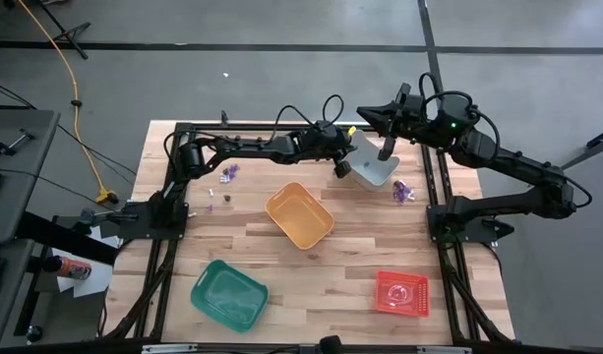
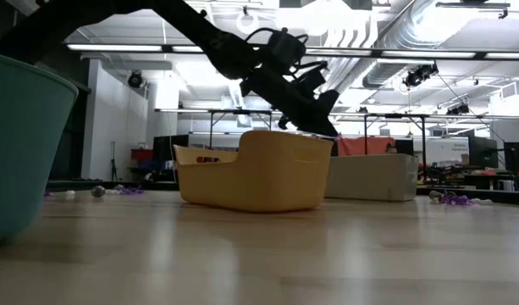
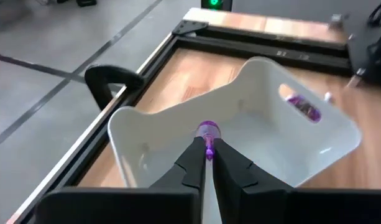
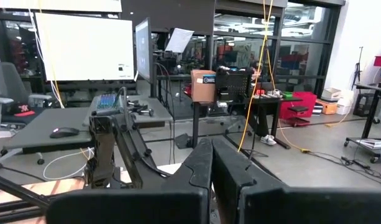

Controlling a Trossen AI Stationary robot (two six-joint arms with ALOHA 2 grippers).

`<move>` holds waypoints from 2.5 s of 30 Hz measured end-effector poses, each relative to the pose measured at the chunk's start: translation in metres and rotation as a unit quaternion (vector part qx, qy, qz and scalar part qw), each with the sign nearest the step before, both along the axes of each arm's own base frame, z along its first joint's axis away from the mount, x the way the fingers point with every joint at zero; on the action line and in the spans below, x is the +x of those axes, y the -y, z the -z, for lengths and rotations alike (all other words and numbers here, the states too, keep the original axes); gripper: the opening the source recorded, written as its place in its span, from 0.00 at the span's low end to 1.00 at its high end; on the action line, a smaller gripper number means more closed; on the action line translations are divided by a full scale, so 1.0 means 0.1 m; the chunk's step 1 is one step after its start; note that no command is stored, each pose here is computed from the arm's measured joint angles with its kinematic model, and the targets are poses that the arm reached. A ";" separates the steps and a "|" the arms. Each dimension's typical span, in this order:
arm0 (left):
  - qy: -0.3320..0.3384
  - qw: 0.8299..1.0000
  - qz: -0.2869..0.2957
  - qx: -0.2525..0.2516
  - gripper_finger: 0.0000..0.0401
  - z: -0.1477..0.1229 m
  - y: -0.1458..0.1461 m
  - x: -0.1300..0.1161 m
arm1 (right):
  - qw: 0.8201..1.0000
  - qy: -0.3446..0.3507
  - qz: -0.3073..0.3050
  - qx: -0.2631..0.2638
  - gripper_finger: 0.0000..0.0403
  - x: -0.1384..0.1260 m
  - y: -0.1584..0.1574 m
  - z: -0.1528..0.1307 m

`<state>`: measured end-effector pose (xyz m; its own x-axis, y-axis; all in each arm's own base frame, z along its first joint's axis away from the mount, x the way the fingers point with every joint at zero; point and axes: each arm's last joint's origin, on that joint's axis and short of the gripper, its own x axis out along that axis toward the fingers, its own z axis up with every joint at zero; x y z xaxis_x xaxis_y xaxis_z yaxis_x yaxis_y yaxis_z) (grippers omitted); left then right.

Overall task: Sort Halloween decoration
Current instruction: Put the purple witch hat toy into the white bin, then put the white bone toy into the yellow bin

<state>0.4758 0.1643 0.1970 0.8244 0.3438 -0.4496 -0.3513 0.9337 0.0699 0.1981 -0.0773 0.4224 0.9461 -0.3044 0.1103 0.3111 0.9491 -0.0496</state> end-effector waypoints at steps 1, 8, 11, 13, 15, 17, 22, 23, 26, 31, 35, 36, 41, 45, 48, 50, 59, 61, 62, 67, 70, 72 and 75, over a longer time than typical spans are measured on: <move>-0.006 1.000 0.001 0.006 0.06 0.01 0.00 0.00 | 1.000 0.000 0.000 0.000 0.00 0.00 0.00 0.00; -0.013 1.000 0.000 0.016 0.25 0.00 0.00 -0.01 | 1.000 -0.002 0.001 -0.008 0.00 0.00 0.00 0.00; -0.015 1.000 -0.009 0.020 0.34 -0.07 -0.01 -0.02 | 1.000 -0.002 0.001 -0.009 0.00 0.00 0.00 0.00; -0.046 0.999 -0.015 0.015 0.38 -0.18 -0.01 -0.07 | 1.000 -0.002 0.001 -0.010 0.00 0.00 0.00 0.00; -0.067 0.997 -0.011 0.025 0.41 -0.41 -0.03 -0.13 | 1.000 -0.005 0.002 -0.016 0.00 0.00 0.00 0.00; -0.109 0.994 -0.002 0.030 0.43 -0.67 -0.02 -0.28 | 1.000 -0.006 0.002 -0.021 0.00 0.00 0.00 0.00; -0.190 0.982 -0.015 -0.016 0.43 -1.17 0.07 -0.80 | 1.000 -0.009 0.001 -0.005 0.00 0.00 0.00 0.01; -0.200 0.979 -0.024 -0.036 0.43 -1.26 0.10 -0.92 | 1.000 -0.011 0.000 -0.002 0.00 0.00 0.00 0.02; -0.239 0.966 -0.048 -0.087 0.43 -1.47 0.21 -1.26 | 1.000 -0.019 0.000 0.002 0.00 0.00 0.00 0.04; -0.359 0.922 -0.072 -0.123 0.42 -1.54 0.50 -1.63 | 1.000 -0.031 0.001 0.001 0.00 0.00 0.00 0.06; -0.444 0.884 -0.084 -0.116 0.42 -1.42 0.70 -1.77 | 0.999 -0.042 0.001 -0.003 0.00 0.01 0.00 0.08; -0.456 0.879 -0.082 -0.115 0.42 -1.35 0.75 -1.80 | 0.999 -0.044 0.001 -0.002 0.00 0.01 0.00 0.08; -0.494 0.855 -0.083 -0.137 0.42 -0.81 0.98 -2.08 | 0.999 -0.052 0.001 0.008 0.00 0.01 0.00 0.10; -0.528 0.820 -0.086 -0.207 0.42 -0.39 1.15 -2.47 | 0.998 -0.059 0.001 0.010 0.00 0.01 0.00 0.12; -0.552 0.784 -0.095 -0.268 0.42 -0.23 1.23 -2.73 | 0.998 -0.059 0.001 0.007 0.00 0.01 0.00 0.12; -0.567 0.760 -0.100 -0.302 0.42 -0.17 1.26 -2.87 | 0.998 -0.061 0.001 0.005 0.00 0.01 0.00 0.12; -0.605 0.721 -0.113 -0.317 0.42 0.21 1.22 -3.09 | 0.998 -0.056 0.000 0.018 0.00 0.01 0.00 0.12; -0.602 0.729 -0.109 -0.307 0.42 0.22 1.19 -3.07 | 0.998 -0.056 0.000 0.018 0.00 0.01 0.00 0.12; -0.606 0.726 -0.105 -0.306 0.42 0.25 1.18 -3.06 | 0.998 -0.056 0.000 0.018 0.00 0.01 0.00 0.12; -0.624 0.721 -0.118 -0.279 0.42 0.30 1.11 -3.06 | 0.998 -0.054 0.000 0.022 0.00 0.01 0.00 0.12; -0.630 0.708 -0.122 -0.296 0.42 0.36 1.06 -3.05 | 0.998 -0.054 0.000 0.022 0.00 0.01 0.00 0.12; -0.639 0.695 -0.126 -0.306 0.42 0.41 1.04 -3.04 | 0.998 -0.054 0.000 0.022 0.00 0.01 0.00 0.12; -0.666 0.670 -0.110 -0.308 0.42 0.49 1.02 -3.03 | 0.998 -0.054 0.000 0.022 0.00 0.01 0.00 0.12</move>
<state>0.1730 0.0624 0.1479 -0.4906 -0.1973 -0.8487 -0.4942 0.8652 0.0845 0.1989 -0.0777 0.4109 0.9517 -0.3068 -0.0067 0.3063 0.9511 -0.0405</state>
